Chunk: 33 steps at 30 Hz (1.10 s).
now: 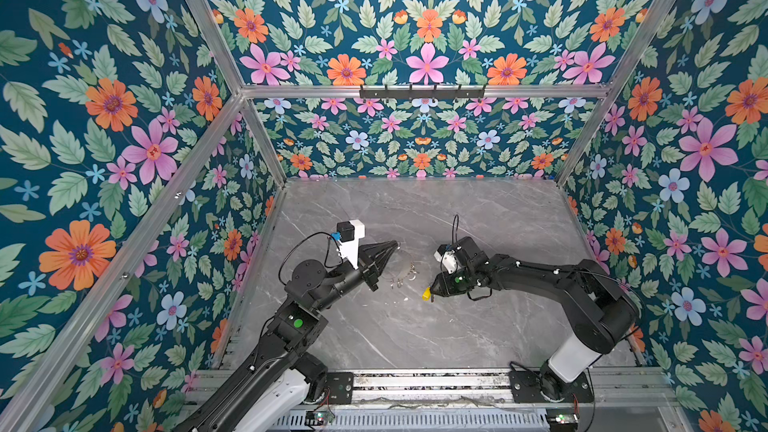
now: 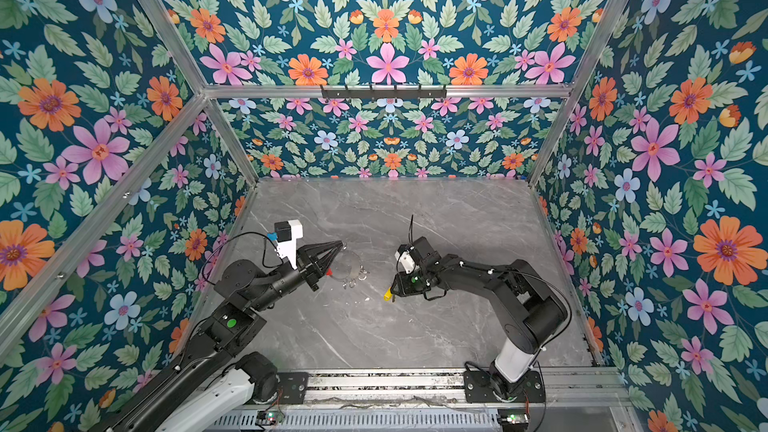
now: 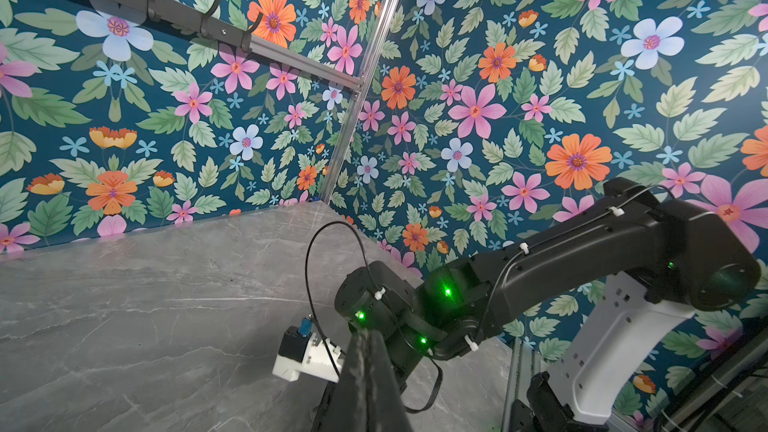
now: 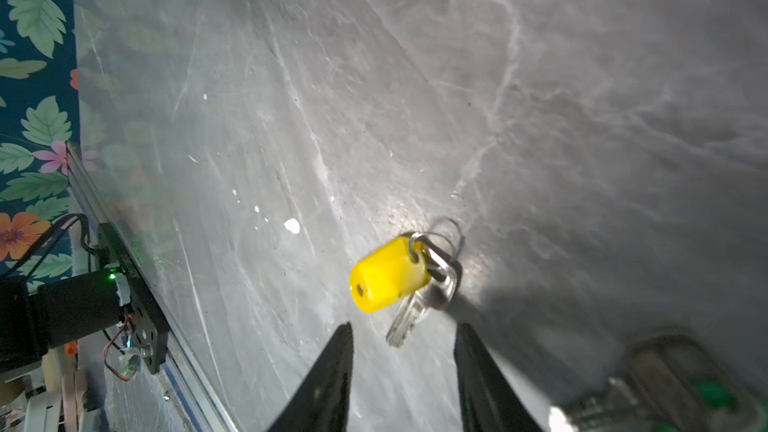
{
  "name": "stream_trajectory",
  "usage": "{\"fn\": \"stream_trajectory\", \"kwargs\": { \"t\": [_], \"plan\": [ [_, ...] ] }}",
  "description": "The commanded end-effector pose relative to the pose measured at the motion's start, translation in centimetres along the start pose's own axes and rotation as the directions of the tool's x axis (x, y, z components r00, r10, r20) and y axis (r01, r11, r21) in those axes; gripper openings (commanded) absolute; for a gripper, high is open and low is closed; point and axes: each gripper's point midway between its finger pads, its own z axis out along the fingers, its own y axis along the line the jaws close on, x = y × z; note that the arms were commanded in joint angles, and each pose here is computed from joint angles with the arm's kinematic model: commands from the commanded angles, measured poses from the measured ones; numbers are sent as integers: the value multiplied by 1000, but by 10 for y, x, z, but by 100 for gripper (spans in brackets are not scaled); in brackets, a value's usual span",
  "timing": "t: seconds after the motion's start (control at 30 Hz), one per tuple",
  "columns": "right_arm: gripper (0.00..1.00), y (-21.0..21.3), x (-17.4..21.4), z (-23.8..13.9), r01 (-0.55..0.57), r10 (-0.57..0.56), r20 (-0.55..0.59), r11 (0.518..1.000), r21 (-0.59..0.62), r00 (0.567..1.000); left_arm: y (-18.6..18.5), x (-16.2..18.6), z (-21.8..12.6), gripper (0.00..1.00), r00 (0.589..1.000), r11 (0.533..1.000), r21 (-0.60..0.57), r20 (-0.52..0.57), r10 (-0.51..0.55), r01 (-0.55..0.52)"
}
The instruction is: Remove the keys from the keyring
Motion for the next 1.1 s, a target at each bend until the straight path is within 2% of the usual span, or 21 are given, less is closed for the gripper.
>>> {"fn": "stream_trajectory", "kwargs": {
  "t": [0.0,0.1,0.17,0.27,0.37,0.47,0.53,0.63,0.7,0.77,0.9,0.97,1.07],
  "plan": [
    [44,4,-9,-17,5,-7,49,1000,26,999,-4,-9,0,0,999,1000,13,34,16,-17],
    [45,25,-20,-42,58,-58,128,998,7,990,-3,-9,1,0,999,1000,12,32,14,-15],
    [45,52,-29,-67,147,-137,211,989,-33,968,-3,-9,1,0,999,1000,12,33,14,-14],
    [45,103,-35,-108,330,-274,346,937,-114,897,-3,-9,1,0,999,1000,11,34,13,-13],
    [46,146,-35,-149,475,-354,475,865,-161,806,-2,-9,2,0,999,1000,11,36,8,-9],
    [49,174,-35,-183,571,-385,589,805,-163,711,-2,-9,3,0,999,1000,15,38,3,-4],
    [51,188,-35,-198,609,-381,626,769,-194,681,-3,-9,4,0,999,1000,19,37,0,-1],
    [54,204,-35,-201,643,-389,624,726,-244,677,-3,-10,4,0,999,1000,23,37,-4,3],
    [56,208,-38,-192,649,-410,593,713,-265,693,-5,-11,5,0,999,1000,29,39,-7,6],
    [61,212,-43,-187,654,-416,585,704,-277,696,-5,-11,6,0,999,999,33,36,-11,9],
    [62,218,-52,-182,668,-426,590,691,-276,686,-7,-11,7,0,999,999,44,31,-13,12],
    [58,219,-56,-177,666,-432,579,691,-280,692,-8,-12,7,0,999,999,48,31,-16,14],
    [46,218,-59,-167,655,-435,555,698,-289,709,-8,-12,7,0,999,999,51,29,-20,19]
  ]
}}
